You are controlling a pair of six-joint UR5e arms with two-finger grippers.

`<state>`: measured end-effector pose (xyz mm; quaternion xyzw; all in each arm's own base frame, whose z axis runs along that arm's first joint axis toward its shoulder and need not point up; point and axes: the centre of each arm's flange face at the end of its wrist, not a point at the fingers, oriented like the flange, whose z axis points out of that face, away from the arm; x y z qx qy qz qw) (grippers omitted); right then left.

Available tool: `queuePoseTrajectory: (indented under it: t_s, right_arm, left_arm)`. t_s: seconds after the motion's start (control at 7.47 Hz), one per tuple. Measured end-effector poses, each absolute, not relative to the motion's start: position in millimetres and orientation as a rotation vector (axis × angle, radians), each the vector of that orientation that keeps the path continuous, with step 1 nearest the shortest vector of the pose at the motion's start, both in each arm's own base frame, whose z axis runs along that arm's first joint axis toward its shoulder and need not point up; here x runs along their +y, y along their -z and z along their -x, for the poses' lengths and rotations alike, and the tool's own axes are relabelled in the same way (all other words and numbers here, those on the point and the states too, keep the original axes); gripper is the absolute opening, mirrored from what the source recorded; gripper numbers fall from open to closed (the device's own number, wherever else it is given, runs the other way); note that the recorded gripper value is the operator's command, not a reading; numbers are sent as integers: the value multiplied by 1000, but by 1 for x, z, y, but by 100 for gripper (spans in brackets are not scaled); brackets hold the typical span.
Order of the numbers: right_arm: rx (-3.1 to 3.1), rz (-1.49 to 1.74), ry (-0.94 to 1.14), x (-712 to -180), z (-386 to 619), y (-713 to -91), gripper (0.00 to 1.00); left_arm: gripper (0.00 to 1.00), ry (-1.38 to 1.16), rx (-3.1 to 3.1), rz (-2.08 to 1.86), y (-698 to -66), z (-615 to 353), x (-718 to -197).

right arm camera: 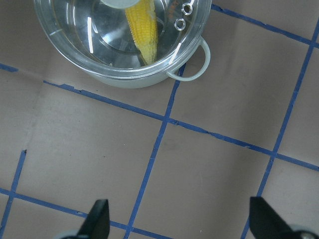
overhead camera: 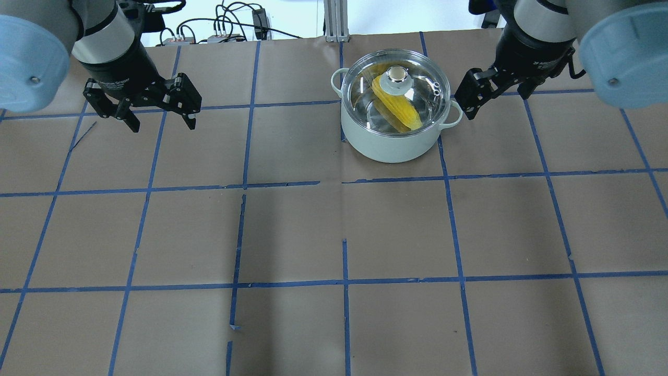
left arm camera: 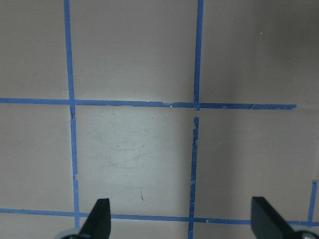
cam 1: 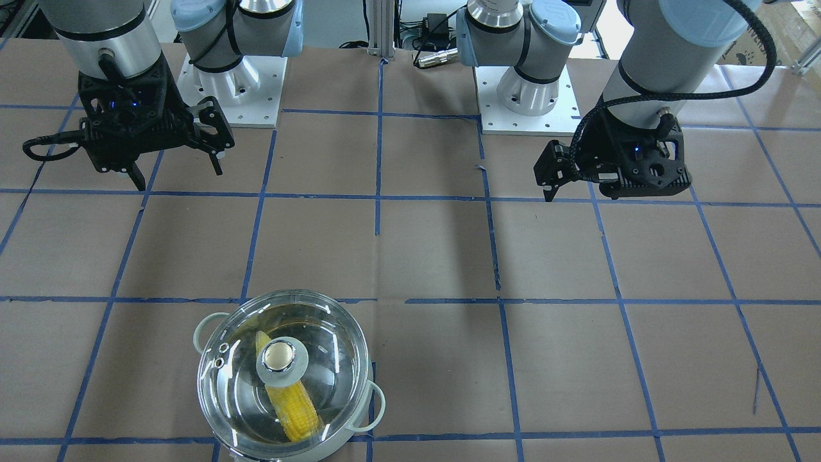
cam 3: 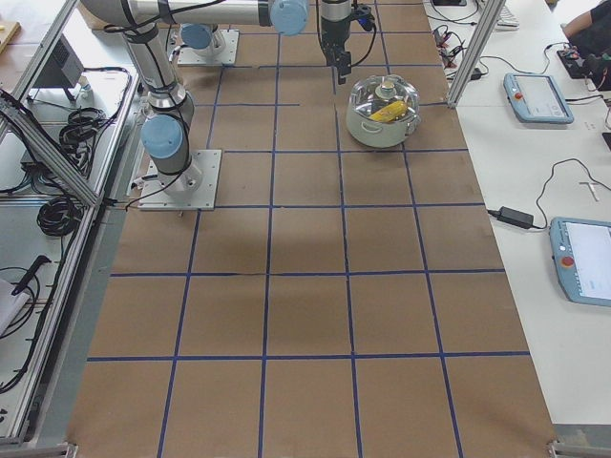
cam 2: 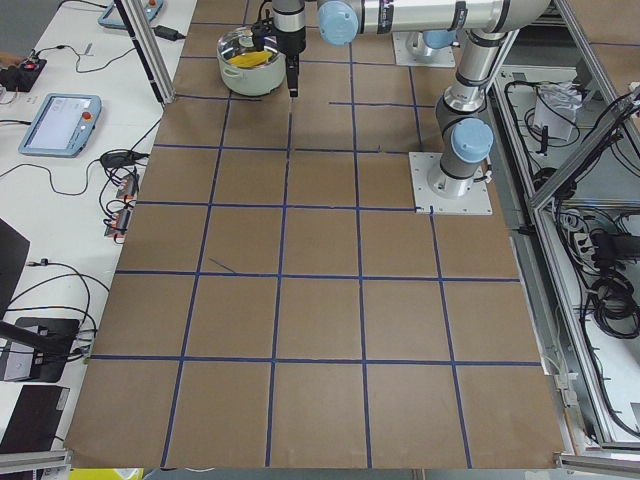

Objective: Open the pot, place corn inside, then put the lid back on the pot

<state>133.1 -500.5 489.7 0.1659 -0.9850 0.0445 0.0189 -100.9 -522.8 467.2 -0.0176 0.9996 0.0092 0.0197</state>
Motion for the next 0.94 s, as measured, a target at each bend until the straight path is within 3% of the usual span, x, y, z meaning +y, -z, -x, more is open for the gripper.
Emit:
queuePoseTrajectory:
  t_s: [0.94]
  right_arm:
    - [-3109, -517, -151, -502, -142, -484, 100]
  left_arm:
    - [100, -25, 3103, 55, -468, 101, -523]
